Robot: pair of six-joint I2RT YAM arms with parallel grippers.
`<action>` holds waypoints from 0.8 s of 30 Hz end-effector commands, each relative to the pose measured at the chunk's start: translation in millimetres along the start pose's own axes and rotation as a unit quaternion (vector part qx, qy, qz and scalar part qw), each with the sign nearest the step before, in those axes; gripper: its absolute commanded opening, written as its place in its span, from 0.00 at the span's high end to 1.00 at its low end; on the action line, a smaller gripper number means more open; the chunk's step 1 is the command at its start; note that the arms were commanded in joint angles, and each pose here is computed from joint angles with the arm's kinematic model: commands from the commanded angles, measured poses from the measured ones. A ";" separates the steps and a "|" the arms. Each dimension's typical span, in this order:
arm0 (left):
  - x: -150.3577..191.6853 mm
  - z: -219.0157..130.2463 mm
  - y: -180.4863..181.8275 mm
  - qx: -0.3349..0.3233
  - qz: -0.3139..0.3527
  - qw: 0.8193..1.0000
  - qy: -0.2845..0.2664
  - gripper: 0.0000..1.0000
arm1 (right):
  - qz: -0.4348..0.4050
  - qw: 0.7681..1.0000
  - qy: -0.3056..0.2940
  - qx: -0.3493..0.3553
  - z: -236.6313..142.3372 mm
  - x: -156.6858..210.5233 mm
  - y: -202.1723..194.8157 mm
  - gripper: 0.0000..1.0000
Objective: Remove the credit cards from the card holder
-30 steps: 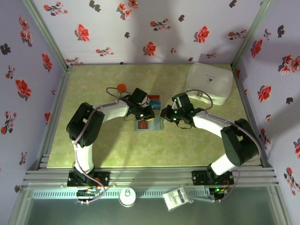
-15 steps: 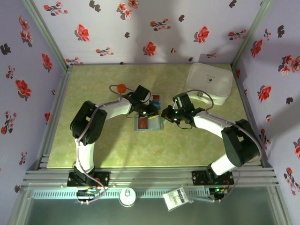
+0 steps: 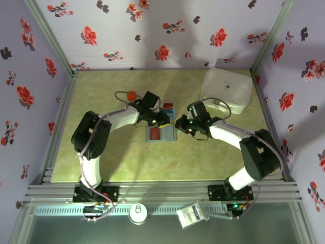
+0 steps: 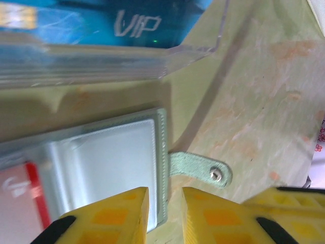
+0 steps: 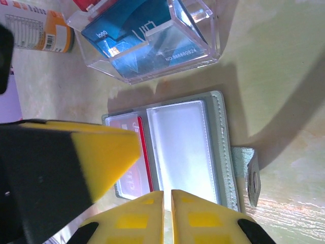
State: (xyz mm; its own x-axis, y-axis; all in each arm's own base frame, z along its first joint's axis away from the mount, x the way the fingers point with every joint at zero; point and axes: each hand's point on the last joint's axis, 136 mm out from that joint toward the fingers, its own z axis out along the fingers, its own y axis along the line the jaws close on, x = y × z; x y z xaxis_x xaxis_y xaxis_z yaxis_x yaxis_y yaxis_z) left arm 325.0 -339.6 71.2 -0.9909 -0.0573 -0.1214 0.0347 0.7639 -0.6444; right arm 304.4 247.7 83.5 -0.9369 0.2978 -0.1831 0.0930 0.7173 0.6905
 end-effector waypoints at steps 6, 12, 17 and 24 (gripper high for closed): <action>1.4 -32.0 30.5 -0.003 -0.015 1.000 -0.027 0.79 | -0.010 1.000 0.019 -0.017 23.3 0.4 20.0 0.85; 9.8 -41.9 59.9 -0.014 -0.042 0.999 -0.032 0.82 | -0.021 0.999 0.042 -0.019 44.6 10.1 33.4 0.83; 16.5 -41.8 80.8 -0.028 -0.055 0.998 -0.026 0.88 | -0.027 0.997 0.065 -0.018 63.3 20.1 39.7 0.81; 17.3 -34.6 100.3 -0.038 -0.068 0.997 -0.019 0.94 | -0.031 0.996 0.087 -0.017 80.1 30.9 45.2 0.79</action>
State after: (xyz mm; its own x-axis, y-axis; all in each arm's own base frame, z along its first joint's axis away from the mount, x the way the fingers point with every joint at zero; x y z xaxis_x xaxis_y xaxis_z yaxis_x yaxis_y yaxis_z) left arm 305.2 -244.5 37.0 -0.9782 -0.1999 -0.0566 -0.1276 0.7930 -0.5958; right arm 304.6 328.3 48.9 -0.9827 0.1459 -0.1139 0.0285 0.7273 0.6857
